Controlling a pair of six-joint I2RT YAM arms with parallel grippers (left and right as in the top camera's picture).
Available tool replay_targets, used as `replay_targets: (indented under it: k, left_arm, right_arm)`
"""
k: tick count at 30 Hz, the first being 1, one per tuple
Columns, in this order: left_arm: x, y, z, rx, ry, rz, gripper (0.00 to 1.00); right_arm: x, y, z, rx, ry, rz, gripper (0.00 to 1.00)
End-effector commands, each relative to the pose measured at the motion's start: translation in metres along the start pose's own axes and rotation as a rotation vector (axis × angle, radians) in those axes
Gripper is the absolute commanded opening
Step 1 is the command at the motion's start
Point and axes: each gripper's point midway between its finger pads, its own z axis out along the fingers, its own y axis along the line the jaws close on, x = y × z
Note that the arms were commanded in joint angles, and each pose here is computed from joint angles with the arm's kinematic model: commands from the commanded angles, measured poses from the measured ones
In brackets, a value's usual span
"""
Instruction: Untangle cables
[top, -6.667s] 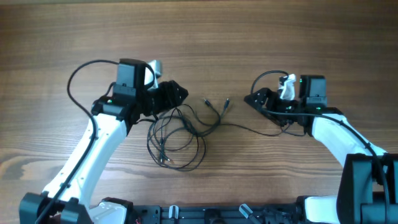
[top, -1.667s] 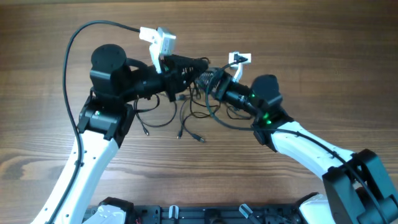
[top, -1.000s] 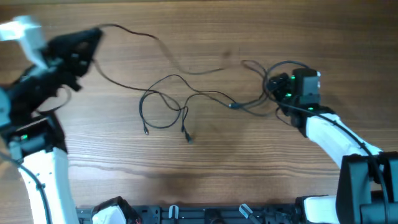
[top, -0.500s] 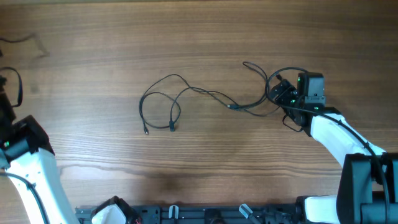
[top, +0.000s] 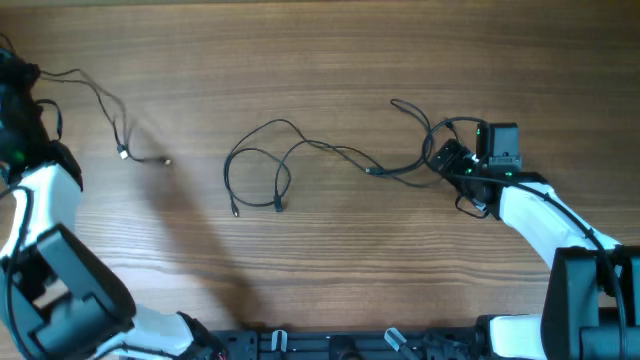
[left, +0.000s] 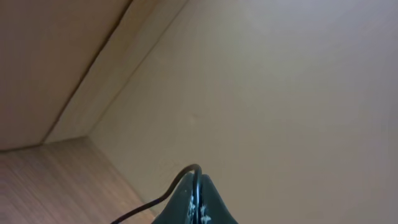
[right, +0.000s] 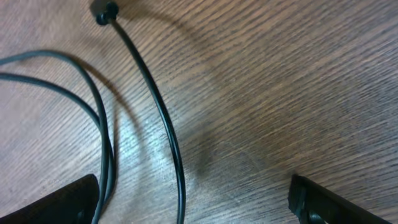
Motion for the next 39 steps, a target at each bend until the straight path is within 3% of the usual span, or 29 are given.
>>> replay_targets:
  k: [1,6,9,12,15,16,18,19,22,25,29,33,39]
  left_arm:
    - [-0.034,-0.019,0.021,0.041,-0.079,0.153,0.04]
    - [-0.060,-0.008,0.029,-0.039,-0.108,0.350,0.04]
    - [-0.060,0.018,0.027,-0.109,-0.075,0.349,0.04]
    - [-0.023,0.053,0.025,-0.203,0.086,0.296,0.04]
    - [0.038,0.080,0.018,-0.249,0.306,0.251,0.04]
    - [0.055,0.088,0.014,-0.280,0.362,0.214,0.09]
    - [0.076,0.098,0.004,-0.332,0.443,0.158,0.76]
    - [0.081,0.100,0.000,-0.346,0.466,0.154,1.00]
    - [0.092,0.110,-0.010,-0.397,0.518,0.129,1.00]
    - [0.100,0.112,-0.021,-0.461,0.540,-0.036,1.00]
    - [0.101,0.051,-0.018,-0.248,0.601,-0.120,1.00]
    - [0.089,-0.062,-0.040,0.095,0.680,-0.131,1.00]
    - [0.092,-0.165,-0.089,0.321,0.744,-0.045,1.00]
  right_arm:
    - [0.006,0.000,0.002,-0.003,0.028,-0.030,1.00]
    - [0.008,0.000,0.002,-0.005,0.039,-0.027,1.00]
    - [0.010,0.003,0.002,-0.024,0.054,-0.027,1.00]
    - [0.011,0.004,0.002,-0.031,0.059,-0.026,1.00]
    - [0.011,0.004,0.002,-0.031,0.059,-0.026,1.00]
    - [0.011,0.004,0.002,-0.031,0.059,-0.026,1.00]
    - [0.011,0.004,0.002,-0.031,0.059,-0.026,1.00]
    - [0.011,0.004,0.002,-0.031,0.059,-0.027,1.00]
    - [0.011,0.004,0.002,-0.031,0.058,-0.026,1.00]
    - [0.011,0.004,0.002,-0.031,0.058,-0.027,1.00]
    - [0.011,0.004,0.002,-0.031,0.058,-0.027,1.00]
    - [0.011,0.004,0.002,-0.032,0.058,-0.026,1.00]
    - [0.011,0.004,0.002,-0.032,0.058,-0.027,1.00]
